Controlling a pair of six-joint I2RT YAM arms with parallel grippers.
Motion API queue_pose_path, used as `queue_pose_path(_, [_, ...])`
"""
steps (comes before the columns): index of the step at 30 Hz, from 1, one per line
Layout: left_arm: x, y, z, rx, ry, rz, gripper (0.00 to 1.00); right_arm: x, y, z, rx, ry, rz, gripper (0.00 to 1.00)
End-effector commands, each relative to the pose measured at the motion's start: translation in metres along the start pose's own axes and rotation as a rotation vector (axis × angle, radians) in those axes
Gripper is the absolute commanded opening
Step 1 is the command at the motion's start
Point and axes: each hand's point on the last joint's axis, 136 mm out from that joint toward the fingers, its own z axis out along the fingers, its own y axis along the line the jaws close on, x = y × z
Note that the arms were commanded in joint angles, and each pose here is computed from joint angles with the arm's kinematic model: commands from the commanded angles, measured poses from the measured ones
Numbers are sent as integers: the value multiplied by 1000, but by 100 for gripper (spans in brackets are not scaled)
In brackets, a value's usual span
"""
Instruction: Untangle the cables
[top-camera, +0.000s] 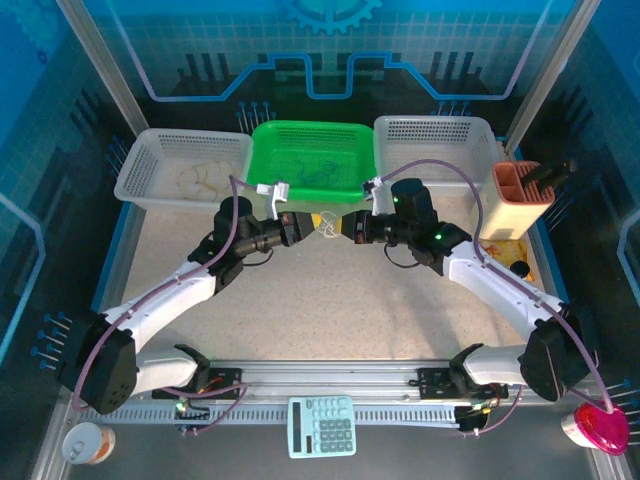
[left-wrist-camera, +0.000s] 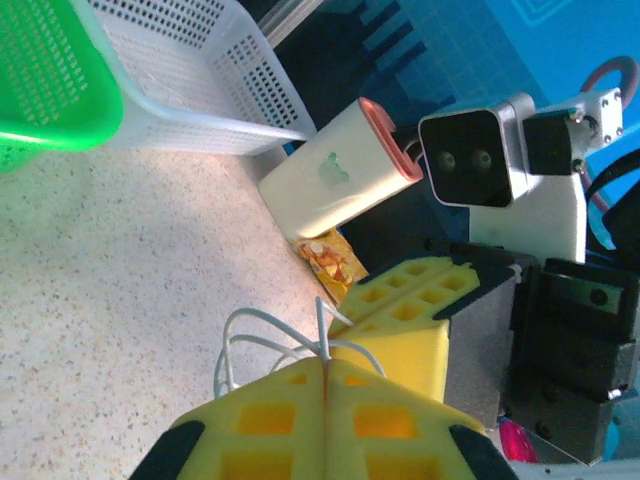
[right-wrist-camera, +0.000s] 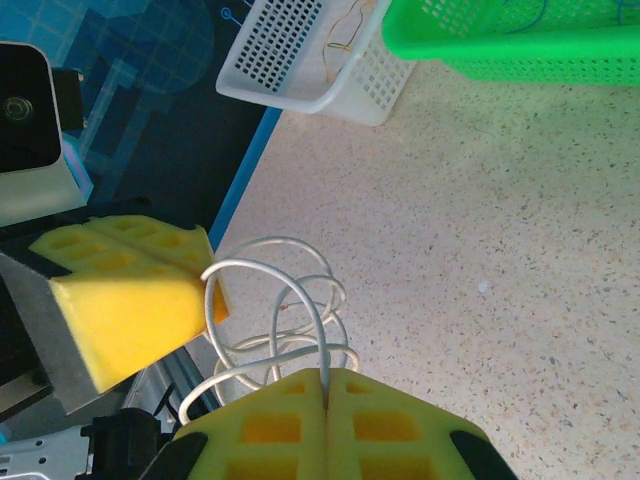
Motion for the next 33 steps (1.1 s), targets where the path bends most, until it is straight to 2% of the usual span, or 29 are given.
queue_pose_path(1, [-5, -2, -2, -12, -29, 23, 0, -5, 4, -11, -9, -20, -13, 0])
queue_pose_path(9, [-30, -13, -22, -22, -161, 39, 0, -1, -40, -24, 83, -45, 55, 0])
queue_pose_path(16, [-47, -23, -37, -11, -221, 46, 0, 2, -72, -35, 215, -66, 65, 0])
queue_pose_path(18, [-51, -26, -39, -3, -227, 46, 0, 12, -80, -34, 225, -51, 81, 0])
queue_pose_path(21, [-47, -30, -33, 16, -169, 60, 0, 12, -73, -32, 180, -43, 78, 0])
queue_pose_path(23, [-37, -28, -24, 21, -92, 66, 26, 9, -65, -32, 148, -45, 77, 0])
queue_pose_path(25, [-23, -25, -16, 26, -18, 78, 44, 4, -52, -32, 92, -50, 81, 0])
queue_pose_path(29, [-5, -24, -8, 75, 9, 62, 61, -4, -29, -30, -24, -50, 107, 0])
queue_pose_path(33, [0, -28, -7, 114, -9, 66, 64, -16, -11, -32, -99, -67, 120, 0])
